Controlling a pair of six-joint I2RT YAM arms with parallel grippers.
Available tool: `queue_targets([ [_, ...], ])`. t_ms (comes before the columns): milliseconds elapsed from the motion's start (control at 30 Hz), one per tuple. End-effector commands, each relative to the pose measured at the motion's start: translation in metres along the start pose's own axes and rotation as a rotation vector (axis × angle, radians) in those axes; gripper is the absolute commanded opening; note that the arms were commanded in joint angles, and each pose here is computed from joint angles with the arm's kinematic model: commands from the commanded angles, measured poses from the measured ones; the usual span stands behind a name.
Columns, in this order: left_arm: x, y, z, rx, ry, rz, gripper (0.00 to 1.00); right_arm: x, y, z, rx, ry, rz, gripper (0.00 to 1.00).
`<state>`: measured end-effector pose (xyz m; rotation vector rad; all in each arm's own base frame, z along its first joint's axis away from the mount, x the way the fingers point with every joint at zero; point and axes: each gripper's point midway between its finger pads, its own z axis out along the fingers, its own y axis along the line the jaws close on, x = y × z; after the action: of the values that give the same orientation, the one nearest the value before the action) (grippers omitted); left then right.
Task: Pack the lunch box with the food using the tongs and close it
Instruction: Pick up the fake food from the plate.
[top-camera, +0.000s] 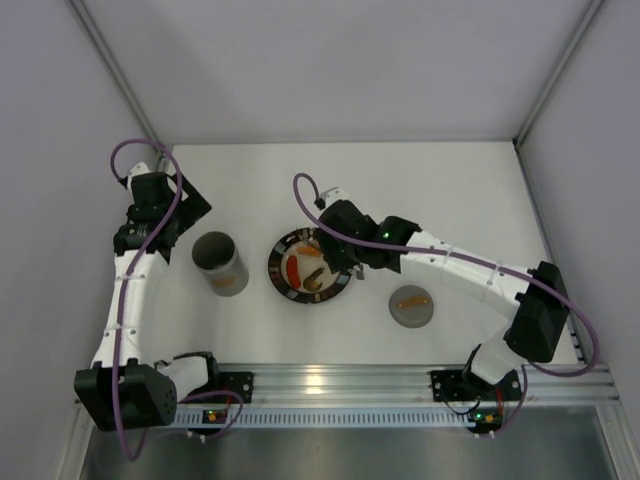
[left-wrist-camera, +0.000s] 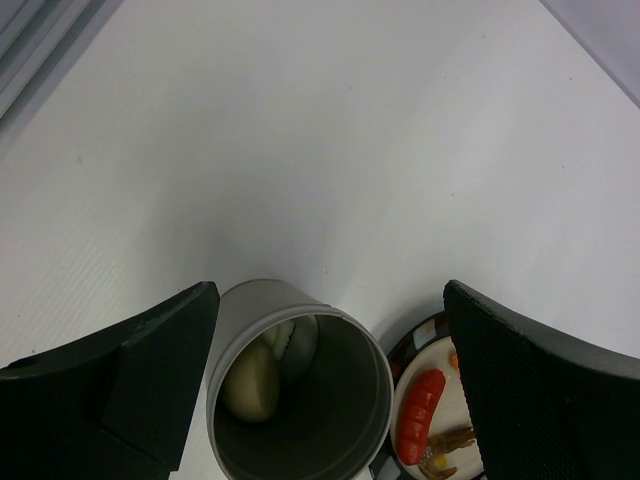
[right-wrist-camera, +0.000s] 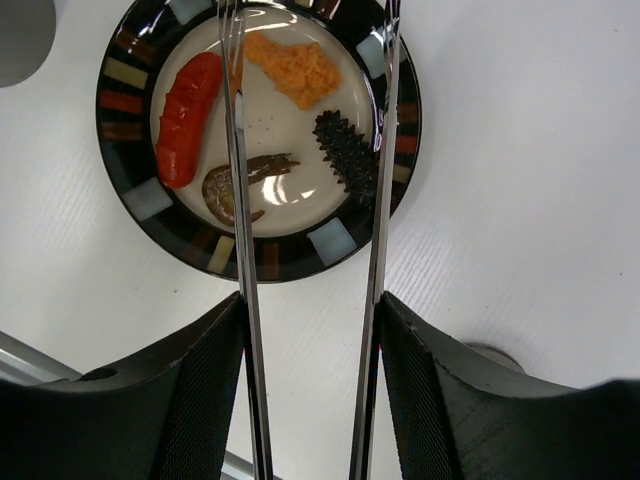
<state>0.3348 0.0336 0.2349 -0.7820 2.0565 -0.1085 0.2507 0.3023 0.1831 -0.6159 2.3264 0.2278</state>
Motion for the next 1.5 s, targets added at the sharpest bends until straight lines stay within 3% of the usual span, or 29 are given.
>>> queue_targets([
  [0, -0.010, -0.005, 0.000, 0.031, -0.044, -0.017, 0.99, -0.017, 0.011, 0.011, -0.048, -0.050, 0.012, 0.54],
  [900, -0.009, -0.006, 0.000, 0.039, -0.039, -0.011, 0.99, 0.015, 0.013, 0.043, -0.030, 0.065, -0.023, 0.52],
  [1300, -0.008, -0.005, 0.000, 0.035, -0.036, -0.010, 0.99, 0.016, 0.008, 0.041, -0.013, 0.069, -0.018, 0.36],
  [1467, -0.009, -0.006, 0.000, 0.039, -0.039, -0.010, 0.99, 0.011, 0.008, 0.034, -0.019, 0.054, -0.012, 0.21],
])
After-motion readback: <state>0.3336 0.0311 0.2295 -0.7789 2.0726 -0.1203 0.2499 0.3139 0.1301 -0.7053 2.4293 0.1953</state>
